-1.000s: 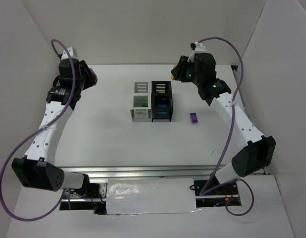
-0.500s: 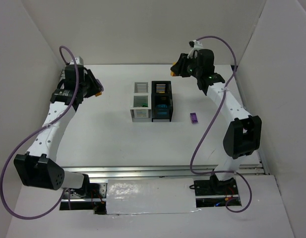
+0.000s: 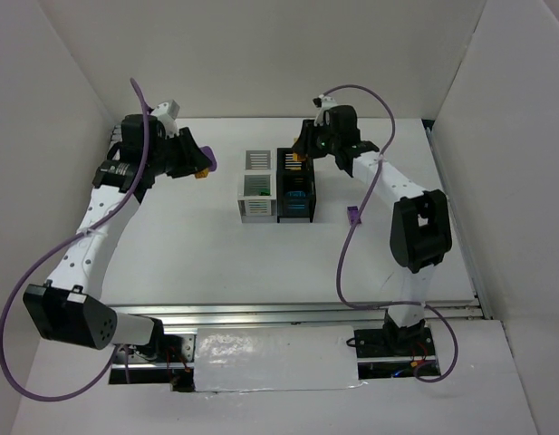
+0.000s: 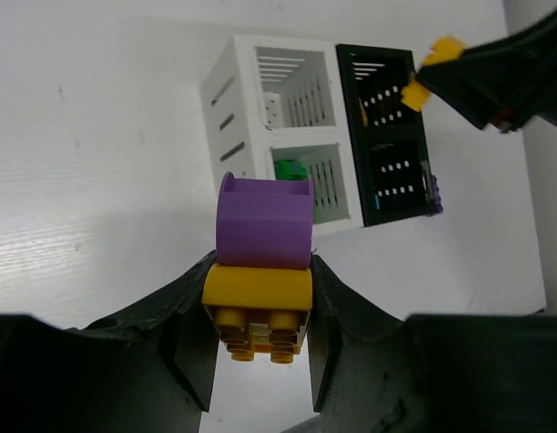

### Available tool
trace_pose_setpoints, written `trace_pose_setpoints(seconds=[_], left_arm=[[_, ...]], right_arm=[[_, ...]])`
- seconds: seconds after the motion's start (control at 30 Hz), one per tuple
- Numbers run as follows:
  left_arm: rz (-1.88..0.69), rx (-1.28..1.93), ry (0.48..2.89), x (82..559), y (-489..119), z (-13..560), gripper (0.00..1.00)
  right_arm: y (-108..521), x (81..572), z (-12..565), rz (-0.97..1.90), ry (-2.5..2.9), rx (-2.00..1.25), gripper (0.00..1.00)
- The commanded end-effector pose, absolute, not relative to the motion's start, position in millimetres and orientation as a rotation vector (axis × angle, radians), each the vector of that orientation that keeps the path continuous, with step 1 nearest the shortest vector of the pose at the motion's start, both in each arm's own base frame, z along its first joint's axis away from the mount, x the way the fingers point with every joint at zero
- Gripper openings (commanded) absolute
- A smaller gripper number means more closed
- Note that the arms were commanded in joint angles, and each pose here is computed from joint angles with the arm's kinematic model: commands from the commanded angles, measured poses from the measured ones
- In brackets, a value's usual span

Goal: Sort the legos into containers by color

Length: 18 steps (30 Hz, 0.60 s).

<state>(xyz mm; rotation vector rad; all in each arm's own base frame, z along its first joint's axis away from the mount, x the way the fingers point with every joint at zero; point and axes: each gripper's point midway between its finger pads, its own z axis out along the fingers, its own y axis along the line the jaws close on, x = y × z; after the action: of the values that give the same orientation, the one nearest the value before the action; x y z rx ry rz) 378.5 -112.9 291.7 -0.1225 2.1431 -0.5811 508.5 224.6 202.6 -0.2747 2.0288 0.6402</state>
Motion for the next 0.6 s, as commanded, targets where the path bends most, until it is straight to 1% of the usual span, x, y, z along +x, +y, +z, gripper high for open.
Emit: trace_pose_setpoints(seconds=[0.0, 0.03, 0.07, 0.1, 0.13, 0.17, 0.2, 0.23, 0.27, 0.33, 0.37, 0.5, 0.57], left_arm=[[-0.685, 0.020, 2.049, 368.4, -134.3, 318.8, 0.00], [-0.686, 0.021, 2.051, 367.4, -135.2, 316.4, 0.00], [-0.689, 0.023, 2.047, 366.0, -136.2, 316.9, 0.00], [-0.692, 0.027, 2.040, 364.5, -136.4, 318.7, 0.00], [-0.696, 0.026, 2.042, 363.7, -137.2, 318.0, 0.00], [-0.700, 0.032, 2.039, 362.8, -137.8, 318.9, 0.00], [-0.711, 0.041, 2.031, 360.8, -139.2, 321.3, 0.00], [-0.714, 0.041, 2.028, 360.1, -139.0, 321.4, 0.00], [-0.719, 0.044, 2.028, 359.4, -139.6, 321.0, 0.00], [-0.727, 0.048, 2.029, 356.5, -140.8, 321.0, 0.00], [-0.730, 0.049, 2.030, 355.7, -140.8, 320.8, 0.00], [-0.783, 0.068, 2.018, 350.3, -147.7, 325.5, 0.00], [-0.874, 0.103, 1.993, 344.0, -158.8, 333.1, 0.00]], right_arm=[[239.0, 521.8, 217.6, 0.640, 1.974, -0.300, 0.14], [241.3, 522.1, 217.7, 0.632, 1.972, -0.299, 0.18], [241.4, 523.4, 217.5, 0.613, 1.969, -0.291, 0.27], [244.6, 522.5, 216.1, 0.611, 1.972, -0.295, 0.40], [245.5, 522.7, 215.8, 0.608, 1.973, -0.292, 0.44], [243.9, 524.6, 215.3, 0.596, 1.975, -0.281, 0.53], [245.0, 525.2, 212.6, 0.594, 1.981, -0.275, 0.58], [243.8, 526.4, 213.1, 0.591, 1.982, -0.268, 0.60], [243.2, 527.0, 212.6, 0.586, 1.987, -0.265, 0.64], [242.6, 527.3, 214.9, 0.584, 1.983, -0.259, 0.78], [241.3, 527.5, 218.3, 0.582, 1.976, -0.252, 0.99], [242.5, 521.2, 249.0, 0.608, 1.921, -0.242, 1.00], [253.6, 505.0, 274.3, 0.709, 1.887, -0.290, 1.00]])
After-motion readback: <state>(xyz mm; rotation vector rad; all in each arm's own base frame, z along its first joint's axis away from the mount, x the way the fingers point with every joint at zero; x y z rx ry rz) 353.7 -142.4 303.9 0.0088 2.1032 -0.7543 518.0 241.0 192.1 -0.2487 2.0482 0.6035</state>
